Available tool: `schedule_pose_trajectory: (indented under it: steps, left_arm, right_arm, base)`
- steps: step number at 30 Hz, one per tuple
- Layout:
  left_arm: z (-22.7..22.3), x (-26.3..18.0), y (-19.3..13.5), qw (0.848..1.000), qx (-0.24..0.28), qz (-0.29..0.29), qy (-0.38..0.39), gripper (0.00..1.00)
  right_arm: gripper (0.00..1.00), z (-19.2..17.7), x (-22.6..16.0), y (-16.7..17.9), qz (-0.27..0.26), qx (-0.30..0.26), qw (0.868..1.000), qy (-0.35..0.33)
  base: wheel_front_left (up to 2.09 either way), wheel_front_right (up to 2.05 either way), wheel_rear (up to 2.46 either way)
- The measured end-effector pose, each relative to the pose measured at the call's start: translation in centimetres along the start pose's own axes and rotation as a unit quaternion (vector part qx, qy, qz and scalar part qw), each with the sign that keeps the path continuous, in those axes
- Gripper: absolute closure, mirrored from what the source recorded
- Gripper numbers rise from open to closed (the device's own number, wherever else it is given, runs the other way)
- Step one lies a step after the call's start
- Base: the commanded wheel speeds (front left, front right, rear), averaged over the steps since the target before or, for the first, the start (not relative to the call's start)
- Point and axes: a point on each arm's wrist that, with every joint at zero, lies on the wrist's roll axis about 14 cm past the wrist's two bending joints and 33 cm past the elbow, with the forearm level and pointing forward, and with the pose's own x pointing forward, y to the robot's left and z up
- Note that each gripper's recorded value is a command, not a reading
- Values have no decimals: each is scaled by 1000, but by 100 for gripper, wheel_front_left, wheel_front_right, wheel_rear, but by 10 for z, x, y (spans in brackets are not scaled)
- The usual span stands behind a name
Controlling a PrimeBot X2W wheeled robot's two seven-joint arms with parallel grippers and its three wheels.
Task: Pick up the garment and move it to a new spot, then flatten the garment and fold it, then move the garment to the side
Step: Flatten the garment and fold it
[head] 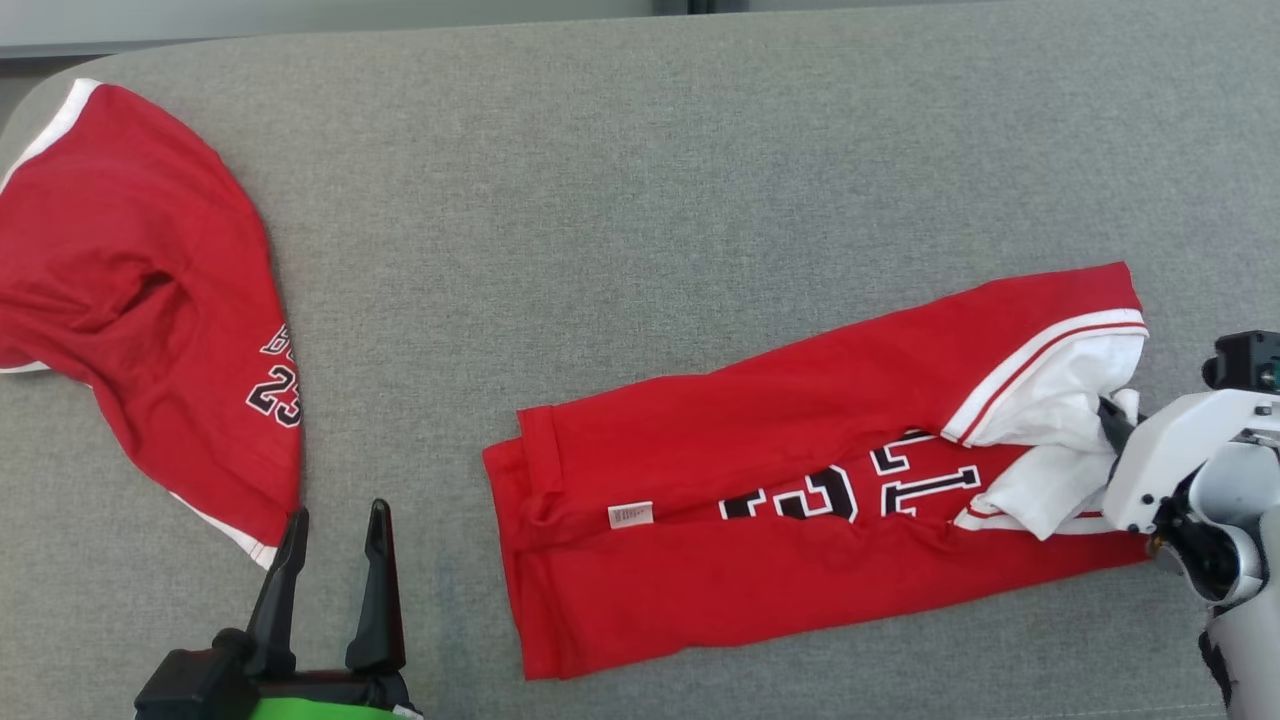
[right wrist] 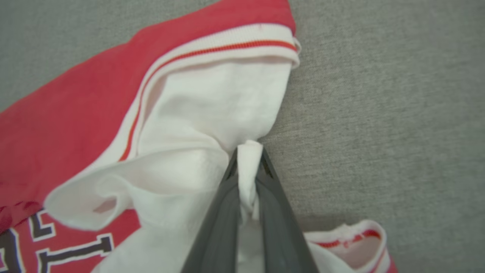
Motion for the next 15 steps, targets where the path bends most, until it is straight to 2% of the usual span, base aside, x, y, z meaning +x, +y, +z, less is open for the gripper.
schedule_pose_trajectory:
  steps: [4,5,8,9,12,15]
  left_arm:
    - [1,-7,4,1000,3,5,-2,0]
    - [1,-10,3,1000,5,3,-3,0]
    - [4,-15,4,1000,6,3,-8,0]
    - [5,-19,5,1000,9,5,-11,0]
    - [8,-26,4,1000,9,4,-15,0]
    - [10,-34,3,1000,-1,4,-21,0]
  right_arm:
    - [100,24,-10,-31,-38,13,998,-45]
    - [100,51,-26,-65,-81,20,993,-86]
    - [100,76,-48,-92,-113,22,985,-126]
    - [100,95,-61,-96,-118,13,981,-152]
    - [100,121,-76,-74,-92,-19,978,-186]
    - [100,131,-87,-29,-34,-58,977,-203]
  base:
    - [0,0,0]
    - [0,0,0]
    - [0,0,0]
    - [0,0,0]
    - [0,0,0]
    - [0,0,0]
